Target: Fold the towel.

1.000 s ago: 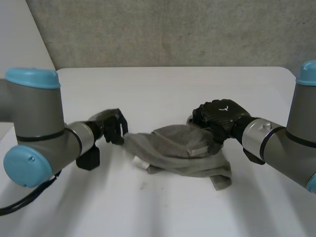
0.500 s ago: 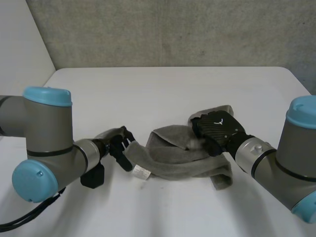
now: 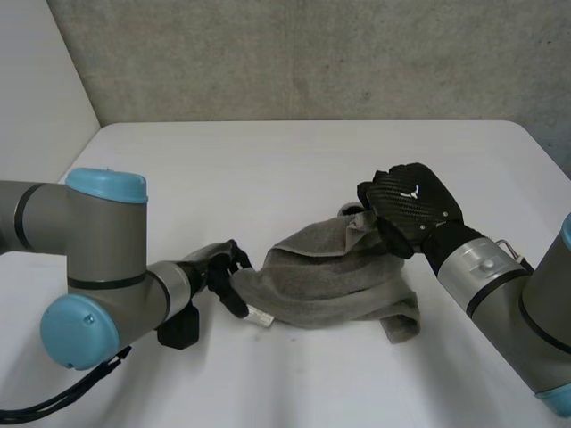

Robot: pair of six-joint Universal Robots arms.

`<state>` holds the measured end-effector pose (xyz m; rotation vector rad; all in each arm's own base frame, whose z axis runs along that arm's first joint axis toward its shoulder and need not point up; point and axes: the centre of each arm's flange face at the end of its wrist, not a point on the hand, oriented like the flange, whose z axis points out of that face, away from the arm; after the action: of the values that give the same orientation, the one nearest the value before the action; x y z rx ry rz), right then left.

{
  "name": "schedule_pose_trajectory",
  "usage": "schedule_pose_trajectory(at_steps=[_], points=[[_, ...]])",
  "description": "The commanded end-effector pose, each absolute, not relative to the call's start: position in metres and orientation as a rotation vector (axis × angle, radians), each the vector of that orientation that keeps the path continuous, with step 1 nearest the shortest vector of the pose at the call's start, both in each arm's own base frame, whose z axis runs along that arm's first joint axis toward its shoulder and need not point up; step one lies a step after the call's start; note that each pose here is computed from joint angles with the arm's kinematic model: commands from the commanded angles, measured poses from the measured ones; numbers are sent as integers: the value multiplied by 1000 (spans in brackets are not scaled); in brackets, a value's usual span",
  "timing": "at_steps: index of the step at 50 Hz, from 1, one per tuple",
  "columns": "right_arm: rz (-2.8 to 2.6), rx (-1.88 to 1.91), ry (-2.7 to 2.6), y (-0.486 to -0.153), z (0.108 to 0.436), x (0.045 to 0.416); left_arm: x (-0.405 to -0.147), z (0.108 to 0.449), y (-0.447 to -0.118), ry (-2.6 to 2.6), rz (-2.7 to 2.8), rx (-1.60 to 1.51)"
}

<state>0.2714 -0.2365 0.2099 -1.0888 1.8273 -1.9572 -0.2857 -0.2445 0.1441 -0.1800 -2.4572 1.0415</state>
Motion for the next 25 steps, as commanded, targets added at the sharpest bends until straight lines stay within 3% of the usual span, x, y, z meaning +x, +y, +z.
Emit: schedule_pose_trajectory(at_steps=[1,10,15,16,20,24,25], points=[[-1968,-1095,1820,-239,212,272,-295,154,-245,-2413,1071,-195],[-2047,-1075,1758,-250,243,276,-306,152,-251,-2392,1083,-209],[-2178,-1033,1655,-246,308,271,-304,168,-256,-2373,1135,-204],[-2179,-1033,1655,-246,308,271,-304,168,-256,-2373,1135,-204],[-2315,-952,1632,-251,361,246,-290,218,-263,-2282,1308,-222],[-2354,-867,1655,-255,389,228,-259,270,-279,-2221,1565,-286],[-2358,-827,1681,-258,399,219,-259,270,-279,-2221,1566,-286]])
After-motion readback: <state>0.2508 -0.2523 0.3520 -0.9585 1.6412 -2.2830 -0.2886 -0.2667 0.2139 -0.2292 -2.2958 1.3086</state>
